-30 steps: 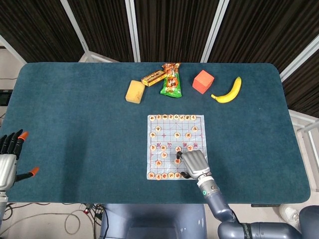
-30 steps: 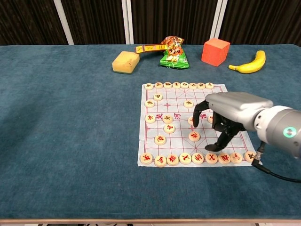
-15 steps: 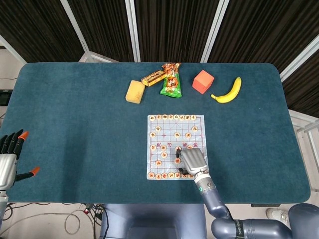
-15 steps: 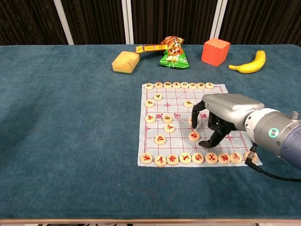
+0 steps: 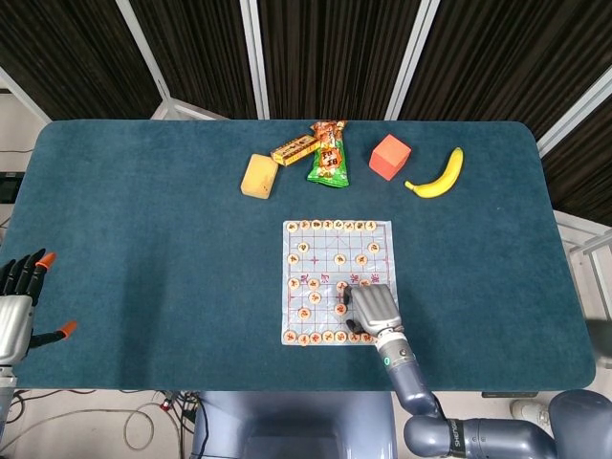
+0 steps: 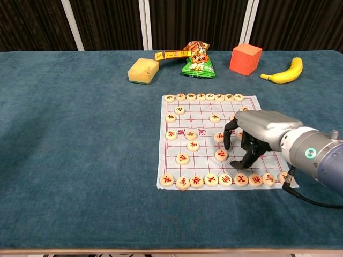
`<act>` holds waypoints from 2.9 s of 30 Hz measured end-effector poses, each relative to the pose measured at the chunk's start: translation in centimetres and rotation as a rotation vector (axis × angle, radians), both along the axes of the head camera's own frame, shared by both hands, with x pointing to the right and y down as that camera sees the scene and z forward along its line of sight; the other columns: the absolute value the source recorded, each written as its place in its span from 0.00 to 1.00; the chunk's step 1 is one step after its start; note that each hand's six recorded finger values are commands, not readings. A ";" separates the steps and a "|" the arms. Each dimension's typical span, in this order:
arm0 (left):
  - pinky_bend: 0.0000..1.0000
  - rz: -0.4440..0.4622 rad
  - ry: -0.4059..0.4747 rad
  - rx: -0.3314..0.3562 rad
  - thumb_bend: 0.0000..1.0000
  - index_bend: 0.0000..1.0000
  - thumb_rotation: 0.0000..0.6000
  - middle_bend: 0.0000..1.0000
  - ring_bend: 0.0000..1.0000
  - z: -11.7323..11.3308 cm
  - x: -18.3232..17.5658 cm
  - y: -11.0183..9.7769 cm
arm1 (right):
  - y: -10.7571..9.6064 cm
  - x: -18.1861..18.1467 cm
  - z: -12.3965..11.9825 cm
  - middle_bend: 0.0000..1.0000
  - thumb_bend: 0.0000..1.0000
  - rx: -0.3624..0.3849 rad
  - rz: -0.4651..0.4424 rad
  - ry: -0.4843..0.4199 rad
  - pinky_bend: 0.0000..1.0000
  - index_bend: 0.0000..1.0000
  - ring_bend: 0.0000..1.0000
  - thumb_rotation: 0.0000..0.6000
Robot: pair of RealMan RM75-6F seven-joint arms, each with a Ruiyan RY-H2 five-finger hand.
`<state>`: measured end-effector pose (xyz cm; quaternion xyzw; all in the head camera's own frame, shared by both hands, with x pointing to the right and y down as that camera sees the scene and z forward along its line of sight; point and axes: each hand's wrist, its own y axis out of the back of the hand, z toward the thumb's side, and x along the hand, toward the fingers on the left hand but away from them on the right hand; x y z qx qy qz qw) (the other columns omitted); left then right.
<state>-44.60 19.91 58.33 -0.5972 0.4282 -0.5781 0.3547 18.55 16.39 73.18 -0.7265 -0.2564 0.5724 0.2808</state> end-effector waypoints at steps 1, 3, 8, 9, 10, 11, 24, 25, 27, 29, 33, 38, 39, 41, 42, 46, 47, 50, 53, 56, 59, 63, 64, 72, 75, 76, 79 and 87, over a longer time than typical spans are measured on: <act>0.00 0.000 0.000 0.000 0.00 0.00 1.00 0.00 0.00 0.0 0.0 0.0 | 0.0 0.0 0.1 1.00 0.37 0.000 0.001 0.001 0.81 0.46 1.00 1.00; 0.00 -0.001 0.001 0.000 0.00 0.00 1.00 0.00 0.00 0.0 0.0 0.0 | 0.0 0.0 0.1 1.00 0.37 0.001 0.004 -0.003 0.81 0.46 1.00 1.00; 0.00 -0.002 0.003 0.000 0.00 0.00 1.00 0.00 0.00 0.0 0.0 0.0 | -0.3 -0.4 -0.1 1.00 0.37 0.023 0.019 -0.027 0.81 0.46 1.00 1.00; 0.00 -0.002 0.002 0.000 0.00 0.00 1.00 0.00 0.00 0.0 0.0 0.0 | -0.3 -0.4 -0.1 1.00 0.37 0.028 0.020 -0.030 0.81 0.46 1.00 1.00; 0.00 -0.002 0.003 0.000 0.00 0.00 1.00 0.00 0.00 0.0 0.0 0.0 | -0.4 -0.5 -0.1 1.00 0.37 0.033 0.021 -0.033 0.81 0.46 1.00 1.00; 0.00 -0.002 0.002 -0.001 0.00 0.00 1.00 0.00 0.00 0.0 0.0 0.0 | -0.4 -0.5 -0.1 1.00 0.37 0.035 0.023 -0.034 0.81 0.46 1.00 1.00; 0.00 -0.007 0.005 -0.001 0.00 0.00 1.00 0.00 0.00 0.1 0.0 -0.1 | -0.3 -0.4 0.4 1.00 0.37 0.032 0.034 -0.029 0.81 0.46 1.00 1.00; 0.00 -0.007 0.005 -0.002 0.00 0.00 1.00 0.00 0.00 0.1 0.0 -0.1 | -0.3 -0.4 0.4 1.00 0.37 0.032 0.037 -0.030 0.81 0.46 1.00 1.00; 0.00 -0.009 0.009 -0.003 0.00 0.00 1.00 0.00 0.00 0.1 0.1 -0.1 | -0.3 -0.4 0.5 1.00 0.37 0.032 0.038 -0.030 0.81 0.46 1.00 1.00; 0.00 -0.012 0.011 -0.005 0.00 0.00 1.00 0.00 0.00 0.1 0.0 -0.1 | -0.3 -0.4 0.6 1.00 0.37 0.032 0.038 -0.028 0.81 0.46 1.00 1.00; 0.00 -0.012 0.012 -0.009 0.00 0.00 1.00 0.00 0.00 0.2 0.1 -0.1 | -0.3 -0.4 0.7 1.00 0.37 0.032 0.036 -0.027 0.81 0.46 1.00 1.00; 0.00 -0.013 0.013 -0.011 0.00 0.00 1.00 0.00 0.00 0.3 0.1 -0.1 | -0.3 -0.6 0.8 1.00 0.37 0.033 0.038 -0.031 0.81 0.46 1.00 1.00; 0.00 -0.014 0.014 -0.011 0.00 0.00 1.00 0.00 0.00 0.3 0.1 -0.1 | -0.2 -0.6 0.8 1.00 0.37 0.033 0.038 -0.030 0.81 0.46 1.00 1.00; 0.00 -0.015 0.015 -0.011 0.00 0.00 1.00 0.00 0.00 0.3 0.1 -0.1 | -0.2 -0.6 0.9 1.00 0.37 0.032 0.038 -0.028 0.81 0.46 1.00 1.00; 0.00 -0.015 0.015 -0.012 0.00 0.00 1.00 0.00 0.00 0.3 0.1 -0.1 | -0.1 -0.6 0.9 1.00 0.37 0.031 0.037 -0.027 0.81 0.46 1.00 1.00; 0.00 -0.014 0.018 -0.016 0.00 0.00 1.00 0.00 0.00 0.4 0.2 -0.1 | 0.0 -0.7 1.0 1.00 0.38 0.035 0.031 -0.029 0.81 0.47 1.00 1.00; 0.00 -0.013 0.017 -0.017 0.00 0.00 1.00 0.00 0.00 0.4 0.2 -0.1 | 0.0 -0.8 1.0 1.00 0.39 0.037 0.029 -0.028 0.81 0.48 1.00 1.00; 0.00 -0.015 0.017 -0.014 0.00 0.00 1.00 0.00 0.00 0.3 0.2 -0.1 | 0.1 -0.8 1.2 1.00 0.42 0.036 0.030 -0.025 0.81 0.51 1.00 1.00; 0.00 -0.022 0.019 -0.013 0.00 0.00 1.00 0.00 0.00 0.3 0.1 -0.2 | 0.1 -0.8 1.4 1.00 0.45 0.038 0.031 -0.023 0.81 0.55 1.00 1.00; 0.00 -0.024 0.021 -0.013 0.00 0.00 1.00 0.00 0.00 0.4 0.0 -0.3 | 0.0 -0.8 1.3 1.00 0.46 0.043 0.035 -0.024 0.81 0.56 1.00 1.00; 0.00 -0.025 0.022 -0.013 0.00 0.00 1.00 0.00 0.00 0.4 0.1 -0.3 | -0.1 -0.9 1.1 1.00 0.46 0.048 0.040 -0.034 0.81 0.57 1.00 1.00; 0.00 -0.027 0.023 -0.014 0.00 0.00 1.00 0.00 0.00 0.4 0.1 -0.3 | -0.4 -1.3 0.5 1.00 0.46 0.063 0.037 -0.050 0.81 0.57 1.00 1.00; 0.00 -0.027 0.023 -0.014 0.00 0.00 1.00 0.00 0.00 0.4 0.1 -0.2 | -0.5 -1.3 0.3 1.00 0.46 0.069 0.036 -0.054 0.81 0.57 1.00 1.00; 0.00 -0.024 0.021 -0.015 0.00 0.00 1.00 0.00 0.00 0.4 0.1 -0.2 | -2.1 -1.0 -1.0 1.00 0.46 0.108 0.049 -0.052 0.81 0.57 1.00 1.00; 0.00 -0.025 0.019 -0.018 0.00 0.00 1.00 0.00 0.00 0.4 0.1 -0.2 | -2.7 -0.6 -1.0 1.00 0.46 0.106 0.075 -0.045 0.81 0.57 1.00 1.00; 0.00 -0.025 0.019 -0.019 0.00 0.00 1.00 0.00 0.00 0.4 0.1 -0.2 | -3.1 -0.5 -1.0 1.00 0.46 0.105 0.084 -0.041 0.81 0.57 1.00 1.00; 0.00 -0.023 0.017 -0.020 0.00 0.00 1.00 0.00 0.00 0.5 0.2 -0.2 | -3.9 -0.3 -0.9 1.00 0.46 0.114 0.081 -0.021 0.81 0.57 1.00 1.00; 0.00 -0.028 0.022 -0.019 0.00 0.00 1.00 0.00 0.00 0.7 0.2 -0.4 | -6.7 -0.6 0.3 1.00 0.46 0.143 0.055 0.043 0.81 0.57 1.00 1.00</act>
